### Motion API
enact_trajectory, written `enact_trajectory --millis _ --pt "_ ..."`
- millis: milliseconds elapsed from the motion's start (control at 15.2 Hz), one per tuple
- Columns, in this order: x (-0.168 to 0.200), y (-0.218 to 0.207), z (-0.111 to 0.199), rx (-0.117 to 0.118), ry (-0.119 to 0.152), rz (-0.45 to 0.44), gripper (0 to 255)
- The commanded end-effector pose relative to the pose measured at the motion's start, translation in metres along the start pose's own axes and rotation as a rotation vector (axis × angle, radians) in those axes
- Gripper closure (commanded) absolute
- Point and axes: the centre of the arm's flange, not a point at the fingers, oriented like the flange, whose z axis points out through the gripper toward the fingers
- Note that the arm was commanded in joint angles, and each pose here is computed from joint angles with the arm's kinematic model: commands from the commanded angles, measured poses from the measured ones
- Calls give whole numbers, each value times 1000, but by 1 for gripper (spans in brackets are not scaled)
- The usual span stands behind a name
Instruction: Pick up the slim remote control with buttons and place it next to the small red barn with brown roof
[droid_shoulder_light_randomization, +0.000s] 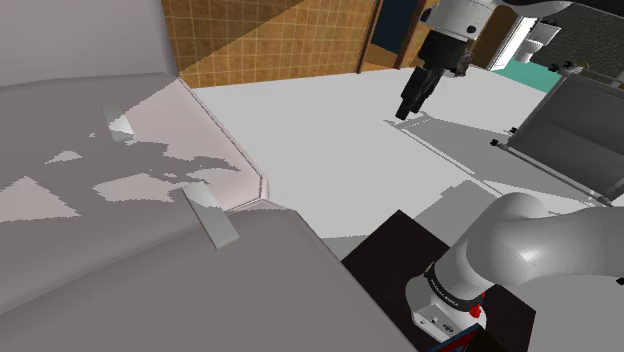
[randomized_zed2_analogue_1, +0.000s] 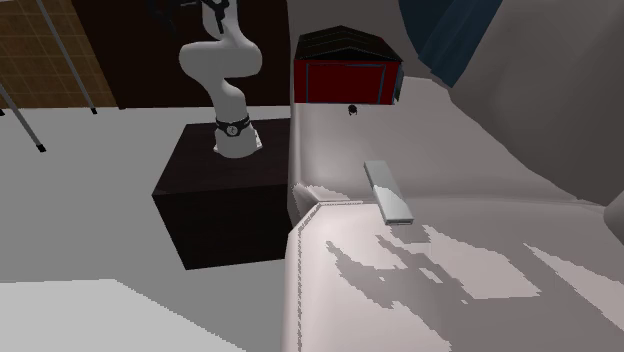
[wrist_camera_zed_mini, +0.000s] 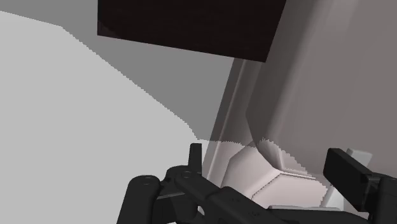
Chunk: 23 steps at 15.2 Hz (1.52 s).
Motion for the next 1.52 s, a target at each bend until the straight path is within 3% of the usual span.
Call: enact_trajectory --millis 0,1452 --pt "0 0 0 0 0 0 0" --pt "148 -202 163 -61 -24 9 0"
